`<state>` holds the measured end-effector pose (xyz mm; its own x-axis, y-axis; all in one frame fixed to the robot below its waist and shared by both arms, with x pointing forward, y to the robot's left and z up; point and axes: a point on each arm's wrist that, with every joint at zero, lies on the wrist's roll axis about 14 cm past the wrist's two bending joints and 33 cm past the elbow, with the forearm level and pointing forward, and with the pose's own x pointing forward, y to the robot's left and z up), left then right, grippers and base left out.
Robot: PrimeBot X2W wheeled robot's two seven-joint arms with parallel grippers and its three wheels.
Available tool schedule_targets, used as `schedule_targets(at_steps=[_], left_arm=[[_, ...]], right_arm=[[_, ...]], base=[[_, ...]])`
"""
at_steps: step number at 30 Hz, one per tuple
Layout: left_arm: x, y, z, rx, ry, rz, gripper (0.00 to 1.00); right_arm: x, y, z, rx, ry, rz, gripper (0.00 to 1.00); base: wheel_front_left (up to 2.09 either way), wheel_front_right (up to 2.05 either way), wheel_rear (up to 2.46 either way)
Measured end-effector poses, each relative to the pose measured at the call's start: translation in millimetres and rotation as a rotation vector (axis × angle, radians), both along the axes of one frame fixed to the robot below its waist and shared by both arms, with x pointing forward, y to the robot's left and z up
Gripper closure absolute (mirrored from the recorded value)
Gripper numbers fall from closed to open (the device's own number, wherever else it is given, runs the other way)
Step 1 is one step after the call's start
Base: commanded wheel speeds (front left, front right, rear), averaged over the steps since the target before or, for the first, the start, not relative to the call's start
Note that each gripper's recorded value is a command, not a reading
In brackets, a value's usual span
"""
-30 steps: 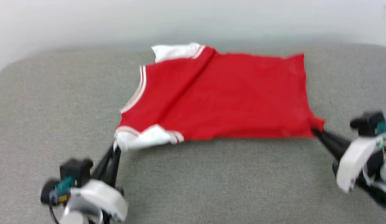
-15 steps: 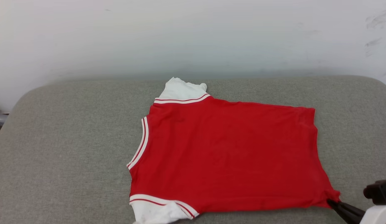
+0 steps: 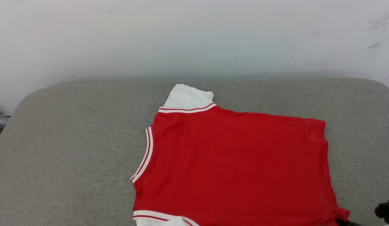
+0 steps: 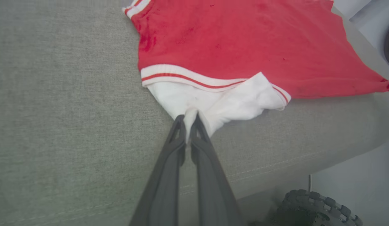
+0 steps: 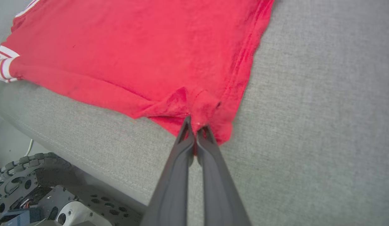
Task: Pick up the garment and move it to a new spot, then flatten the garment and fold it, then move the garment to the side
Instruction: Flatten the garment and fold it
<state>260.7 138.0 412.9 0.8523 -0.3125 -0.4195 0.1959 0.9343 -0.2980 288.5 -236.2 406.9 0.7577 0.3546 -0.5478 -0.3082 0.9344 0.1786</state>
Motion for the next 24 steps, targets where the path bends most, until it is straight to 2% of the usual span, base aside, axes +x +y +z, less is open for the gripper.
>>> schedule_targets(at_steps=[6, 10, 15, 24], left_arm=[[47, 1, 33, 0.056, -0.156, -0.046, 1.0], [69, -1, 46, 0.085, -0.211, -0.078, 1.0], [113, -4, 70, 0.12, -0.295, -0.121, 1.0], [187, -8, 71, 0.174, -0.318, -0.172, 1.0]], right_arm=[[18, 0, 18, 0.021, -0.062, -0.023, 1.0], [27, 1, 27, 0.032, -0.085, -0.029, 1.0], [47, 2, 39, 0.05, -0.117, -0.044, 1.0], [87, 4, 42, 0.064, -0.12, -0.061, 1.0]], base=[[0.0, 0.0, 0.0], [0.0, 0.0, 0.0], [0.0, 0.0, 0.0], [0.0, 0.0, 0.0]])
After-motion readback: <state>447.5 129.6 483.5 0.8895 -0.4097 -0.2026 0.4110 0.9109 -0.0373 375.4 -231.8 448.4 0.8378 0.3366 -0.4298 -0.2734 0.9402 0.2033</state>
